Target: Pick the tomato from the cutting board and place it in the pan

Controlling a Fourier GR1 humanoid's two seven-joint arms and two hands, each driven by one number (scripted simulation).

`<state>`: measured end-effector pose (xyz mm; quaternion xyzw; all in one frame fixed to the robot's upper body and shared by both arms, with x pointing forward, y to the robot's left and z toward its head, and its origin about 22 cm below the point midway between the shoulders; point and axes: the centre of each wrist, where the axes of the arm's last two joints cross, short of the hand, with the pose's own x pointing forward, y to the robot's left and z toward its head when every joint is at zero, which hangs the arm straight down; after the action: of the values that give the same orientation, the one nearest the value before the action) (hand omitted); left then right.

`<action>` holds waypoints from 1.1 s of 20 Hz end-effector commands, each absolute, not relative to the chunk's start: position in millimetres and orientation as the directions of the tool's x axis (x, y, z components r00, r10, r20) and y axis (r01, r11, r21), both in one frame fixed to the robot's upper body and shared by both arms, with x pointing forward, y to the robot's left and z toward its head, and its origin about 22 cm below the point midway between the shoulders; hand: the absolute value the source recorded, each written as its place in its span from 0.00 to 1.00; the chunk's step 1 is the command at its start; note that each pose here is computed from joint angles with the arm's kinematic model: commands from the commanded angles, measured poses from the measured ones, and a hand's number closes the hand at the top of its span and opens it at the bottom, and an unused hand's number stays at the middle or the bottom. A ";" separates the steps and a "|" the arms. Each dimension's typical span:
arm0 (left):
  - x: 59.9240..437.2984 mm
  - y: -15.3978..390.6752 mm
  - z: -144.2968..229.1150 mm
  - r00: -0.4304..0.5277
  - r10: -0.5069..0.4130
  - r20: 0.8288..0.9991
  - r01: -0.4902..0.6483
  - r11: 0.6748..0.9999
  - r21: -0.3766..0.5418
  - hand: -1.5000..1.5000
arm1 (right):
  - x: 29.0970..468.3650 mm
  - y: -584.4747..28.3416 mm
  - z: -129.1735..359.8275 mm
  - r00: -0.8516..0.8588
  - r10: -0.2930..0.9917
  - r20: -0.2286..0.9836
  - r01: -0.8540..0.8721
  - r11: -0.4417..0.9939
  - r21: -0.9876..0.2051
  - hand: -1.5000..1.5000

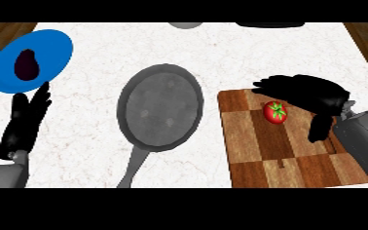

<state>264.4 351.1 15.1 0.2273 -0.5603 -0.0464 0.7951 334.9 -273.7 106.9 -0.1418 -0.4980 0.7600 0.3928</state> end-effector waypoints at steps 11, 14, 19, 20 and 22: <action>268.9 344.4 9.9 0.373 -0.319 0.871 -0.174 0.898 0.403 0.50 | 344.9 -255.6 76.8 -0.651 0.740 0.166 -0.463 -0.215 -0.860 0.00; 271.6 359.3 27.8 0.362 -0.340 0.868 -0.182 0.888 0.423 0.50 | 350.7 -275.7 69.3 -0.626 0.763 0.160 -0.481 -0.217 -0.850 0.00; 273.4 349.3 10.4 0.368 -0.328 0.870 -0.190 0.889 0.415 0.50 | 344.4 -252.0 57.6 -0.631 0.766 0.121 -0.473 -0.256 -0.843 0.00; 265.6 363.7 16.3 0.372 -0.337 0.865 -0.187 0.886 0.425 0.50 | 342.1 -261.0 61.0 -0.636 0.764 0.107 -0.458 -0.263 -0.849 0.00; 241.8 351.8 8.1 0.355 -0.317 0.880 -0.179 0.900 0.396 0.50 | 337.0 -257.2 52.8 -0.655 0.748 0.106 -0.441 -0.264 -0.858 1.00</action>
<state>259.2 351.9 10.6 0.2279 -0.5620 -0.0474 0.7937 342.1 -258.4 61.9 -0.1580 -0.4718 0.7721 0.3954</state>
